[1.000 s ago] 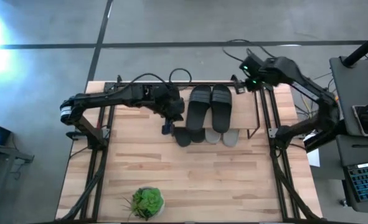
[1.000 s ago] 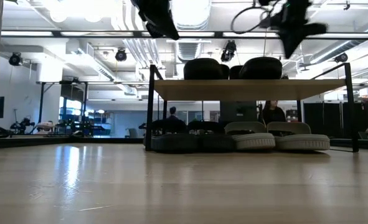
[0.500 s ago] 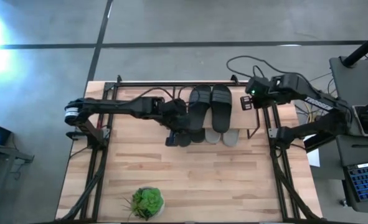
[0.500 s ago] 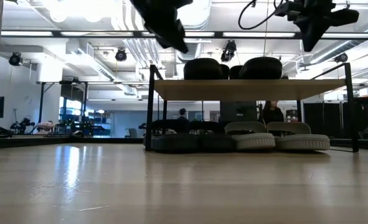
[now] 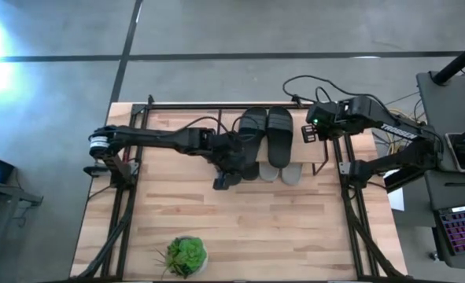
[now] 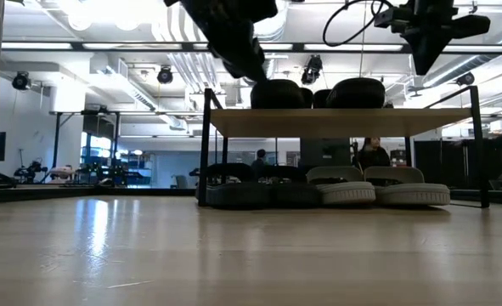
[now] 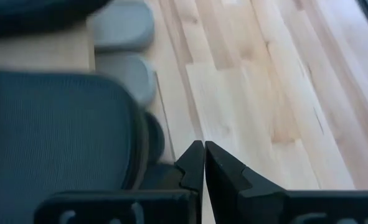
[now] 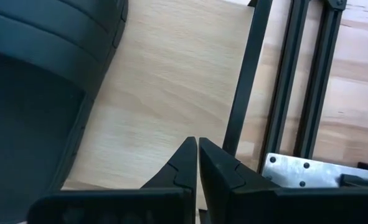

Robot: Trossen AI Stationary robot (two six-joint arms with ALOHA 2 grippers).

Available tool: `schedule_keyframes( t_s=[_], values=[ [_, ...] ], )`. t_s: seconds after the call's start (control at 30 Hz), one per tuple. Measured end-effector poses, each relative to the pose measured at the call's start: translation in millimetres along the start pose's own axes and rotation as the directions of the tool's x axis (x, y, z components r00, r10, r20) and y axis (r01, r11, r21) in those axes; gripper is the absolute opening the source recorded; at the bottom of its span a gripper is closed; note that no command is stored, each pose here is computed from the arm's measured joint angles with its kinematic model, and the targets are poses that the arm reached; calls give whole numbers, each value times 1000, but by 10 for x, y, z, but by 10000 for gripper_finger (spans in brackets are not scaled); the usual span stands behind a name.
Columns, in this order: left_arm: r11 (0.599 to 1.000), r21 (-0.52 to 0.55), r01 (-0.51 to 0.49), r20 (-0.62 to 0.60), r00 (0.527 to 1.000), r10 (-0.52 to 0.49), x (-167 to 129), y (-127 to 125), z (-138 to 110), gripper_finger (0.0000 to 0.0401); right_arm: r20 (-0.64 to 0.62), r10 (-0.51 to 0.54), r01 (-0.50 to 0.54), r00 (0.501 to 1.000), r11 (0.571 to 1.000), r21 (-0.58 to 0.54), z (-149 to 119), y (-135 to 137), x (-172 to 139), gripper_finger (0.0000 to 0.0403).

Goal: Pick and place slides into the shelf
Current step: Adjust the black slippers on the shelf

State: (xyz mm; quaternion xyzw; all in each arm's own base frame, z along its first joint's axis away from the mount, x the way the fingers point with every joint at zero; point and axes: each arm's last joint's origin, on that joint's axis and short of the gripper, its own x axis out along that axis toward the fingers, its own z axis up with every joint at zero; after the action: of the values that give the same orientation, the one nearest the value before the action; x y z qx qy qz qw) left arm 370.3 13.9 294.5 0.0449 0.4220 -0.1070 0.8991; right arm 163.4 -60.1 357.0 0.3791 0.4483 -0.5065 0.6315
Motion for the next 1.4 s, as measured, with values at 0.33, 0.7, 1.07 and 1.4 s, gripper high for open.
schedule_keyframes(
  t_s=[0.33,0.7,1.07,1.4],
  values=[
    [999,12,-49,11,999,49,108,18,26,0,1,2,-2,1000,1000,1,1,2,1,9],
    [996,26,-80,74,994,78,239,64,91,0,3,4,-4,1000,1000,9,3,6,3,9],
    [985,72,-157,127,981,147,238,115,142,0,18,1,-1,1000,1000,8,8,7,4,9],
    [986,70,-150,137,981,139,213,82,177,0,22,0,0,1000,1000,-1,10,8,4,9]
  ],
)
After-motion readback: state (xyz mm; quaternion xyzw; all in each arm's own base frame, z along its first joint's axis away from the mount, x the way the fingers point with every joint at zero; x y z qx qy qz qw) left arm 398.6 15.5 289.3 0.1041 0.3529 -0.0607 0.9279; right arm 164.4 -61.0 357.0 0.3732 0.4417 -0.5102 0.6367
